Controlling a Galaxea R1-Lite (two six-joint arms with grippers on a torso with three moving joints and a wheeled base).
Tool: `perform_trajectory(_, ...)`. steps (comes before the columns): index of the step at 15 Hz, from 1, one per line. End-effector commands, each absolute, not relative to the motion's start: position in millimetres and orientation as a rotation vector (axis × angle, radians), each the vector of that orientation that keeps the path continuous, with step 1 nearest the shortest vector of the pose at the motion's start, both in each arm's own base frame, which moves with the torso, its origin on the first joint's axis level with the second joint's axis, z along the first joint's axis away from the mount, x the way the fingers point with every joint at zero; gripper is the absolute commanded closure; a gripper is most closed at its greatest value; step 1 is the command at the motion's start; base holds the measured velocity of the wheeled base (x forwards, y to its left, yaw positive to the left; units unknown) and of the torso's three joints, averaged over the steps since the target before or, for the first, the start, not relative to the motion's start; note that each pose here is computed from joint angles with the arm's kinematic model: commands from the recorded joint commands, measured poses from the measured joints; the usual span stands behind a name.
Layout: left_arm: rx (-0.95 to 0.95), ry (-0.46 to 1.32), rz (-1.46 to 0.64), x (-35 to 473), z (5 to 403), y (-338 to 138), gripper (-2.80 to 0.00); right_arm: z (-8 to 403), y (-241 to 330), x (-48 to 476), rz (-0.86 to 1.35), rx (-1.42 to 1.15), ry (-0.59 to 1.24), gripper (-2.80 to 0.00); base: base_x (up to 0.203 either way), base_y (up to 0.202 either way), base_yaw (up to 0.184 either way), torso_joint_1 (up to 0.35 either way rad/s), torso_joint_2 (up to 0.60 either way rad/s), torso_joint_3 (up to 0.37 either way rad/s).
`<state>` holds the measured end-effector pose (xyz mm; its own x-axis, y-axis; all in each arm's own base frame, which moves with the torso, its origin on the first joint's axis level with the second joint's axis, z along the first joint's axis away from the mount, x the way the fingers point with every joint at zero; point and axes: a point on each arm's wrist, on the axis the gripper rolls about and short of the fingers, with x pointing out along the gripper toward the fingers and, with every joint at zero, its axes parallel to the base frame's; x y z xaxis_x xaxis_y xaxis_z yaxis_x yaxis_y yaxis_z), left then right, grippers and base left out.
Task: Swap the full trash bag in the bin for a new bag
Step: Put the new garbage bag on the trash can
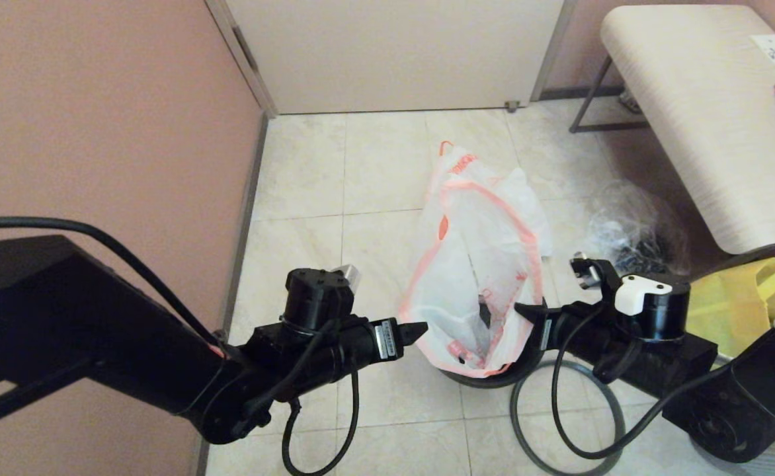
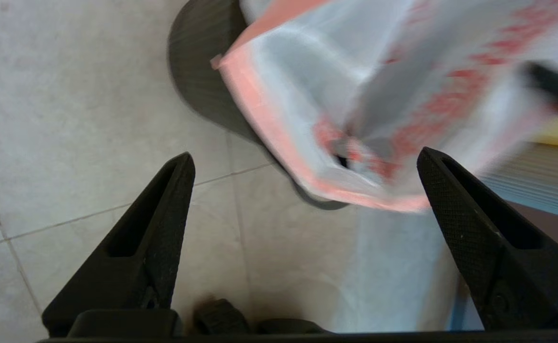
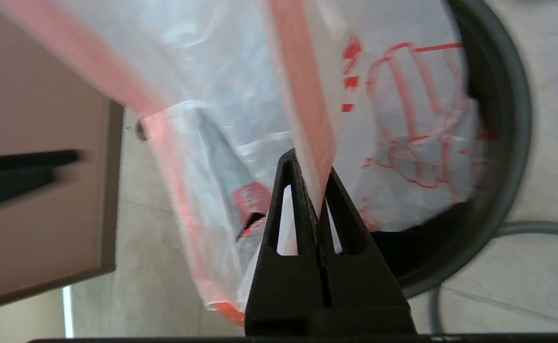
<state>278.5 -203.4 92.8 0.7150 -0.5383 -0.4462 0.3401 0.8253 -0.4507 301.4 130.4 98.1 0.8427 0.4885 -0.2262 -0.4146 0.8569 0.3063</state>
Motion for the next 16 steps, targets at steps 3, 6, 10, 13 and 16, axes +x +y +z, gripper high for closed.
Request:
perform_trajectory(3, -0.344, 0.638, -0.447, 303, 42, -205, -2.8, 104, 134, 298, 0.501, 0.254, 0.288, 0.0, 0.0, 0.0, 0.0, 0.0, 0.0, 0.0)
perform_trajectory(6, -0.361, 0.594, -0.453, 320, 37, -213, -2.8, 112, 136, 293, 0.514, 0.254, 0.279, 0.0, 0.0, 0.0, 0.0, 0.0, 0.0, 0.0)
perform_trajectory(10, -0.383, 0.534, -0.466, 339, 44, -225, -2.8, 121, 134, 289, 0.516, 0.254, 0.277, 0.0, 0.0, 0.0, 0.0, 0.0, 0.0, 0.0)
perform_trajectory(13, -0.382, 0.534, -0.464, 340, 43, -225, -2.8, 122, 134, 288, 0.515, 0.254, 0.278, 0.0, 0.0, 0.0, 0.0, 0.0, 0.0, 0.0)
perform_trajectory(16, -0.388, 0.523, -0.461, 338, 49, -221, 0.0, 122, 134, 288, 0.515, 0.254, 0.28, 0.0, 0.0, 0.0, 0.0, 0.0, 0.0, 0.0)
